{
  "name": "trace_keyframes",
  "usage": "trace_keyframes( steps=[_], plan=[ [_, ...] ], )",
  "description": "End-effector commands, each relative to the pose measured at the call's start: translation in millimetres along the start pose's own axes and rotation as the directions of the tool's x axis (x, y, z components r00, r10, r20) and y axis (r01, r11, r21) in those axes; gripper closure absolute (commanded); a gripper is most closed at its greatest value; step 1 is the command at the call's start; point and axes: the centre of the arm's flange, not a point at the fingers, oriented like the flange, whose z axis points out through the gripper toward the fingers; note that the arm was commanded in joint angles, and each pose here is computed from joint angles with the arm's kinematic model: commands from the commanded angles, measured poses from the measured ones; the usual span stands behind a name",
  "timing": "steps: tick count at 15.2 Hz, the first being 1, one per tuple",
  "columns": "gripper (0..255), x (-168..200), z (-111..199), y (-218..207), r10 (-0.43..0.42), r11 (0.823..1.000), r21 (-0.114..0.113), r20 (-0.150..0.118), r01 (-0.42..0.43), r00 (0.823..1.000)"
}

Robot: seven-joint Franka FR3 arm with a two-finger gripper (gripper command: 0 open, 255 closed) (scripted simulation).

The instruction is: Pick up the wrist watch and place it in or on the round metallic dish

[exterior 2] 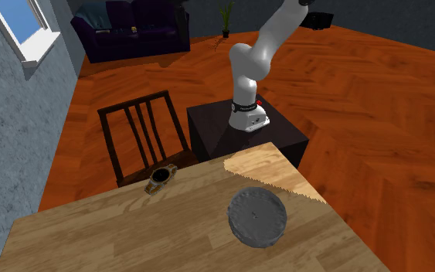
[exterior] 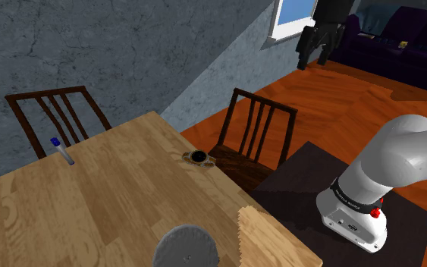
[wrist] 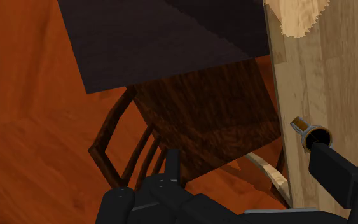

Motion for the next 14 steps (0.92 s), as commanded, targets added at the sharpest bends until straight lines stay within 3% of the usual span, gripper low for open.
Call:
trace_keyframes(
  steps=[1, 14],
  plan=[
    [0, 0, 0, 0, 0.0, 1.0, 0.0, 0.0, 0.0, 1.0],
    [0, 68, 125, -98, -0.195, 0.98, -0.03, -0.01, 0.195, 0.981]
  ],
)
